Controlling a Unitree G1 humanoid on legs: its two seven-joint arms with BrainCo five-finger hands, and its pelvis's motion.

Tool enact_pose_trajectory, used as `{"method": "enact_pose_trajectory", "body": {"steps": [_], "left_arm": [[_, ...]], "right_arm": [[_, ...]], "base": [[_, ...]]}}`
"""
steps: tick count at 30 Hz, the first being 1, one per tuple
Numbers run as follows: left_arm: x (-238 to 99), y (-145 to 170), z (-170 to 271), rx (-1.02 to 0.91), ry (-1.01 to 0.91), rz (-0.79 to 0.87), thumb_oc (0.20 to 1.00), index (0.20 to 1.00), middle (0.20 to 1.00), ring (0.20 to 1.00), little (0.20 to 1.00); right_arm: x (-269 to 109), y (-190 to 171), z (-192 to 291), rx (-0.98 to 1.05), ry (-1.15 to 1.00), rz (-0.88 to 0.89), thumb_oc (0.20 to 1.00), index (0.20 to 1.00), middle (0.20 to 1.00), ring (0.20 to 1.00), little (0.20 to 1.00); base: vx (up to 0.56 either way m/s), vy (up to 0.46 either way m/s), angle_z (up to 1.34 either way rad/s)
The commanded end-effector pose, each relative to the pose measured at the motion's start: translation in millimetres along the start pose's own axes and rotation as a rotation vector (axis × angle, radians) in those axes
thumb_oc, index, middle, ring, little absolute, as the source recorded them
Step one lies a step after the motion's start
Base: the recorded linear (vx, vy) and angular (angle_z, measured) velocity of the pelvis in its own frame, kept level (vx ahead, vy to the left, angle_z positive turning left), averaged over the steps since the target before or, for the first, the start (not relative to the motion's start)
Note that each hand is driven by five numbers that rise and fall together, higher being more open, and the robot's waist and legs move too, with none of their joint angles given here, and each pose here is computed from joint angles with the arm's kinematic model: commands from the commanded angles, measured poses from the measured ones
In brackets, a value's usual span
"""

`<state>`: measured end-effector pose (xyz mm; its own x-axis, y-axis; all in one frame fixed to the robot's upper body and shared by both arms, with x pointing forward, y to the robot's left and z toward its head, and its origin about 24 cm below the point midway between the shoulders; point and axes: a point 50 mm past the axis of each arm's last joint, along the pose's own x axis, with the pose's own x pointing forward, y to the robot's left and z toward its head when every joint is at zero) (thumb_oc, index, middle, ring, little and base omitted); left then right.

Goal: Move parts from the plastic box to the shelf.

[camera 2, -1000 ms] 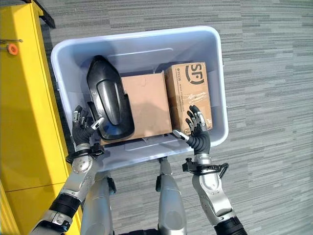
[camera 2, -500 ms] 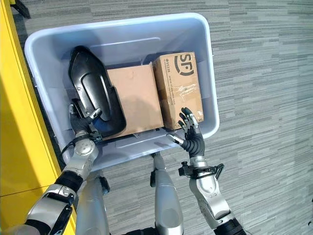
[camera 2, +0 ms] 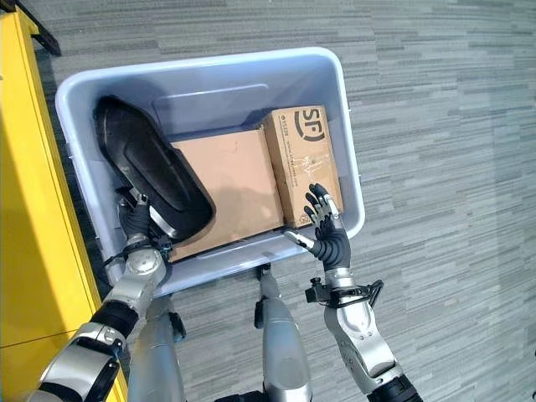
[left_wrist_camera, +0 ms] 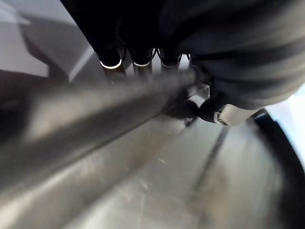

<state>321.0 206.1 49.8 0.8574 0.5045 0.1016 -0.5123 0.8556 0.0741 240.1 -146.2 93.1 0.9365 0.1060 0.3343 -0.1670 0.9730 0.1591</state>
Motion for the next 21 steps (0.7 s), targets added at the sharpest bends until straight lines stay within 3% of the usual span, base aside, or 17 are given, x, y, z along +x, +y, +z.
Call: {"method": "enact_pose_trajectory", "body": {"steps": [1, 7, 16, 21], "left_arm": [[-1.5, 14.0, -4.4, 0.007, -0.027, 0.007, 0.2, 0.2, 0.2, 0.2, 0.2], [-8.4, 39.7, 22.8, -0.035, -0.19, -0.024, 0.2, 0.2, 0.2, 0.2, 0.2], [-21.0, 54.1, 71.8, -0.145, -0.415, -0.112, 0.2, 0.2, 0.2, 0.2, 0.2], [-36.2, 57.1, 67.4, -0.195, -0.387, -0.217, 0.2, 0.2, 0.2, 0.2, 0.2]], "right_arm": [[0.8, -16.1, 8.6, -0.03, -0.049, -0.042, 1.0, 1.0, 1.0, 1.0, 1.0], [-1.0, -26.0, 7.6, -0.045, -0.033, -0.071, 1.0, 1.0, 1.0, 1.0, 1.0], [-8.3, -33.1, 5.7, -0.048, 0.009, -0.053, 1.0, 1.0, 1.0, 1.0, 1.0], [-10.0, -34.0, 2.0, -0.061, 0.038, -0.037, 1.0, 1.0, 1.0, 1.0, 1.0]], "base": [[0.08, 0.051, -0.06], [0.07, 0.037, 0.08], [0.06, 0.01, 0.01], [0.04, -0.073, -0.01]]}}
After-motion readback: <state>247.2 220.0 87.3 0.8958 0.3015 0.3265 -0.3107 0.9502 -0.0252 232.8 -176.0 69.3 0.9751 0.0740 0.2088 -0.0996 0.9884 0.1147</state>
